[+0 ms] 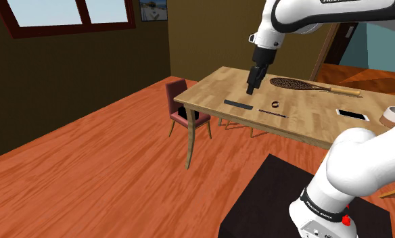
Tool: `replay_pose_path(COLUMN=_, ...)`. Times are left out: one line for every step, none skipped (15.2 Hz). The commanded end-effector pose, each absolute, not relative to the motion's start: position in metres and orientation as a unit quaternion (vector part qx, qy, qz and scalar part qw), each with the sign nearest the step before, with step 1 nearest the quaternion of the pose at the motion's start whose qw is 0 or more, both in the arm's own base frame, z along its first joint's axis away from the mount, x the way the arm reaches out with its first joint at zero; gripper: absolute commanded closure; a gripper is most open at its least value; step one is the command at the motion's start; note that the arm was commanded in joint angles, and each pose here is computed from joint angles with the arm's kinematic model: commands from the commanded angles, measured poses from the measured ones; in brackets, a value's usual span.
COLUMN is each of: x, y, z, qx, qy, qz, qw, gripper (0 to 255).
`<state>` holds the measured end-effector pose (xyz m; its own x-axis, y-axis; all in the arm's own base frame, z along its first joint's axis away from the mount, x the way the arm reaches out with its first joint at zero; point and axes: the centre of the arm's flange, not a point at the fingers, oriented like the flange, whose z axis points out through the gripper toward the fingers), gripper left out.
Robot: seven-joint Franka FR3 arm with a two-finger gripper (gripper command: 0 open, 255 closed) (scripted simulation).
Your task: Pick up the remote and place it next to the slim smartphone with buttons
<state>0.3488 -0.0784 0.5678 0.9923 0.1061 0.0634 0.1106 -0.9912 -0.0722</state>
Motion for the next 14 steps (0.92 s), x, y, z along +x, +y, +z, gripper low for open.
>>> replay_pose_path(x=0.361, y=-0.100, z=0.554, qx=-0.997, qy=-0.056, qz=-0.028, qw=0.038, gripper=0)
replay_pose_path(x=0.367, y=-0.111, z=0.548, qx=-0.997, qy=-0.056, qz=-0.027, qw=0.038, gripper=0)
replay_pose_path(x=0.373, y=-0.121, z=0.541, qx=-0.997, qy=-0.057, qz=-0.025, qw=0.038, gripper=0)
replay_pose_path(x=0.379, y=-0.131, z=0.535, qx=-0.997, qy=-0.057, qz=-0.024, qw=0.038, gripper=0)
replay_pose_path(x=0.385, y=-0.141, z=0.529, qx=-0.997, qy=-0.058, qz=-0.023, qw=0.038, gripper=0)
replay_pose_path(x=0.391, y=-0.151, z=0.522, qx=-0.997, qy=-0.058, qz=-0.022, qw=0.038, gripper=0)
replay_pose_path(x=0.396, y=-0.161, z=0.516, qx=-0.997, qy=-0.058, qz=-0.021, qw=0.038, gripper=0)
replay_pose_path(x=0.402, y=-0.171, z=0.509, qx=-0.997, qy=-0.059, qz=-0.020, qw=0.038, gripper=0)
replay_pose_path(x=0.408, y=-0.182, z=0.503, qx=-0.997, qy=-0.059, qz=-0.019, qw=0.038, gripper=0)
replay_pose_path(x=0.414, y=-0.192, z=0.496, qx=-0.997, qy=-0.060, qz=-0.017, qw=0.038, gripper=0)
replay_pose_path(x=0.420, y=-0.202, z=0.490, qx=-0.997, qy=-0.060, qz=-0.016, qw=0.038, gripper=0)
replay_pose_path(x=0.426, y=-0.212, z=0.483, qx=-0.997, qy=-0.061, qz=-0.015, qw=0.039, gripper=0)
replay_pose_path(x=0.431, y=-0.222, z=0.477, qx=-0.997, qy=-0.061, qz=-0.014, qw=0.039, gripper=0)
replay_pose_path(x=0.437, y=-0.232, z=0.470, qx=-0.997, qy=-0.062, qz=-0.013, qw=0.039, gripper=0)
